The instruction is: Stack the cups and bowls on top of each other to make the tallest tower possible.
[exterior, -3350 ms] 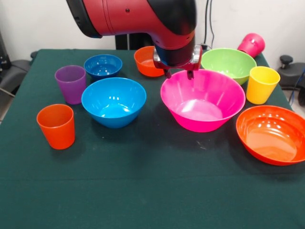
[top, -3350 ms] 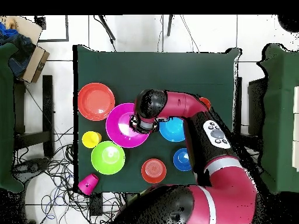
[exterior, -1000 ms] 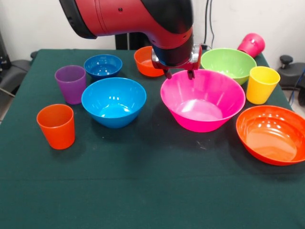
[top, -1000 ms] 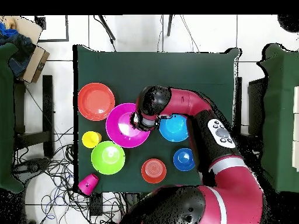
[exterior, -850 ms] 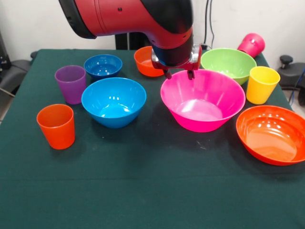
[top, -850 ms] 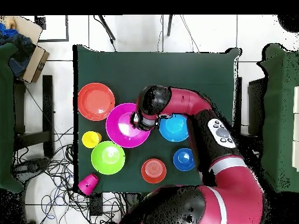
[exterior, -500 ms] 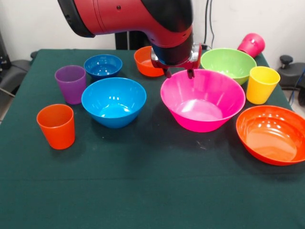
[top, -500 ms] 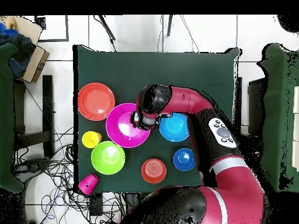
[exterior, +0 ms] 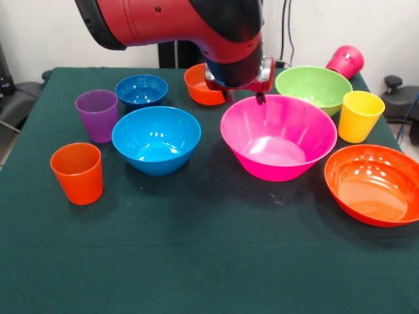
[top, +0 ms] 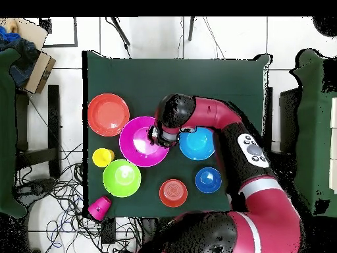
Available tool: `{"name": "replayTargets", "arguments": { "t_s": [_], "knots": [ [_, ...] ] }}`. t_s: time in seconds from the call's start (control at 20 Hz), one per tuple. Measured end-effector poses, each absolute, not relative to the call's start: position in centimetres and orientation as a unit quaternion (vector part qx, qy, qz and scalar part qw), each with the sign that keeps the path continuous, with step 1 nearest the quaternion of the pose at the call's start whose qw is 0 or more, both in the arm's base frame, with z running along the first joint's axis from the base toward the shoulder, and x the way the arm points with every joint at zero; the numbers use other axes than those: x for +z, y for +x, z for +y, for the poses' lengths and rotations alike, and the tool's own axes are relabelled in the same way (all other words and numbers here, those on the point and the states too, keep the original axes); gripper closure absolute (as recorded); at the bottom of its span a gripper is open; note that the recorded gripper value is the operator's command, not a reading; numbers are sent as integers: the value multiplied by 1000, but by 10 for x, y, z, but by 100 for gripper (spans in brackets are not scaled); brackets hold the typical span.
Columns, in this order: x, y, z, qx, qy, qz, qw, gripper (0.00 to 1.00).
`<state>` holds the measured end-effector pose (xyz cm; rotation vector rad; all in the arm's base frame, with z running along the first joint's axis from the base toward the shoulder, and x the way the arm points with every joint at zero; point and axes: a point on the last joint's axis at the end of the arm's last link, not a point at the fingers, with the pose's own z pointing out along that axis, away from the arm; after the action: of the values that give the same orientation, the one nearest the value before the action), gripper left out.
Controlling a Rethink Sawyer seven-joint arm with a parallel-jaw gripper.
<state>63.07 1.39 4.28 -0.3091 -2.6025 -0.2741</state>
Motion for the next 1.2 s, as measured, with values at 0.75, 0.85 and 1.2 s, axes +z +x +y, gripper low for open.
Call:
{"name": "replayTargets", "arguments": {
  "t_s": [0.75, 0.85, 1.2],
  "knots": [
    [46, 634, -5, -110, -127, -955, 245, 0],
    [46, 635, -5, -111, -127, -955, 245, 0],
    [47, 636, -1, -113, -124, -955, 243, 0]
  ]
}}
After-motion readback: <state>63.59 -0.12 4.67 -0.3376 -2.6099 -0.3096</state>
